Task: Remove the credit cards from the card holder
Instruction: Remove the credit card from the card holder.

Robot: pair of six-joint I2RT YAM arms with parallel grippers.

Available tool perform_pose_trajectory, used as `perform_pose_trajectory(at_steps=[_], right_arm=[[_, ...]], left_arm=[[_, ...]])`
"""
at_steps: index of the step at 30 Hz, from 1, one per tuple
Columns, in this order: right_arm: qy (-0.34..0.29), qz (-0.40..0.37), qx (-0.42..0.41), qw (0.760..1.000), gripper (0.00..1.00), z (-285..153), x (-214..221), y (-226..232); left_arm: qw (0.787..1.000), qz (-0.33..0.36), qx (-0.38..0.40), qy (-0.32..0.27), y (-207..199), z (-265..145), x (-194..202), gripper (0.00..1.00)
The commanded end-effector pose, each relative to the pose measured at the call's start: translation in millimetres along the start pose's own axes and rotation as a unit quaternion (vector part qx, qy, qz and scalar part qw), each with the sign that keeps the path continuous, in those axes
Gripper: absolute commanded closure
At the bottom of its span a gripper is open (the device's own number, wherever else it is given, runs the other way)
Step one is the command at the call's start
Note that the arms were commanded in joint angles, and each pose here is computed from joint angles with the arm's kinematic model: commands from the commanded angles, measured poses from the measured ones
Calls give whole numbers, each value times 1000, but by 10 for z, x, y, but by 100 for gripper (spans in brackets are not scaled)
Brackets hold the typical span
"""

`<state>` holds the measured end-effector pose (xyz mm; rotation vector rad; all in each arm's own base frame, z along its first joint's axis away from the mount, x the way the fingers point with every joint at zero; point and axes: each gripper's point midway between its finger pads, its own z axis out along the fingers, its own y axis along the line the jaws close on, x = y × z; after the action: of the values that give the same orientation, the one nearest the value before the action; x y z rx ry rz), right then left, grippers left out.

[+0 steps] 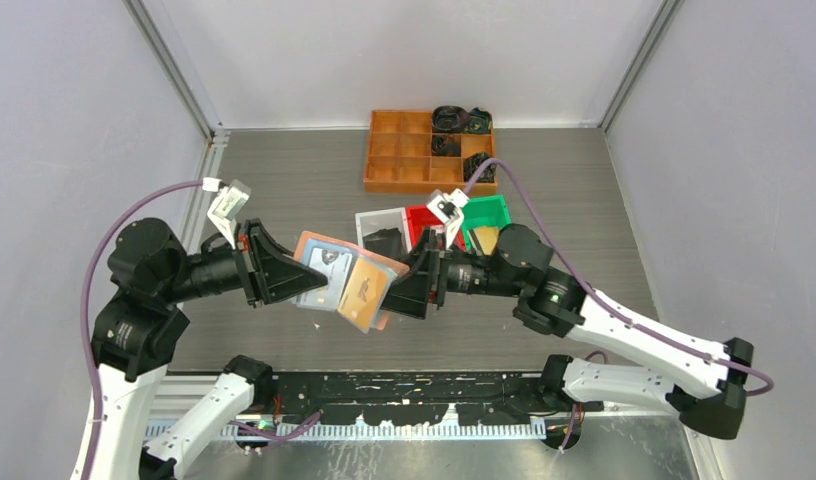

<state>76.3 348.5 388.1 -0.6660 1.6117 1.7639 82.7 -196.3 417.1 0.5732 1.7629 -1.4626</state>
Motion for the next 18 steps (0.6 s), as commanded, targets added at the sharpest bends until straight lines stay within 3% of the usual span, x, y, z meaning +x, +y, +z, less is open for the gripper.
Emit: perform_pose_trajectory(at_steps=[1, 4, 8, 18], right_arm=[[-42, -69, 69, 994, 29, -375, -287, 65], [-71, -101, 117, 985, 18, -610, -451, 60], [-91, -131, 86, 983, 13, -661, -636, 324], [25, -157, -2, 987, 0, -132, -457, 425]], left_arm=[[993, 100, -43, -46, -8, -108, -202, 100], [991, 117, -49, -43, -4, -135, -187, 100], [993, 107, -31, -28, -40, -117, -129, 100], [999, 47, 23, 13, -122, -48, 14, 100]])
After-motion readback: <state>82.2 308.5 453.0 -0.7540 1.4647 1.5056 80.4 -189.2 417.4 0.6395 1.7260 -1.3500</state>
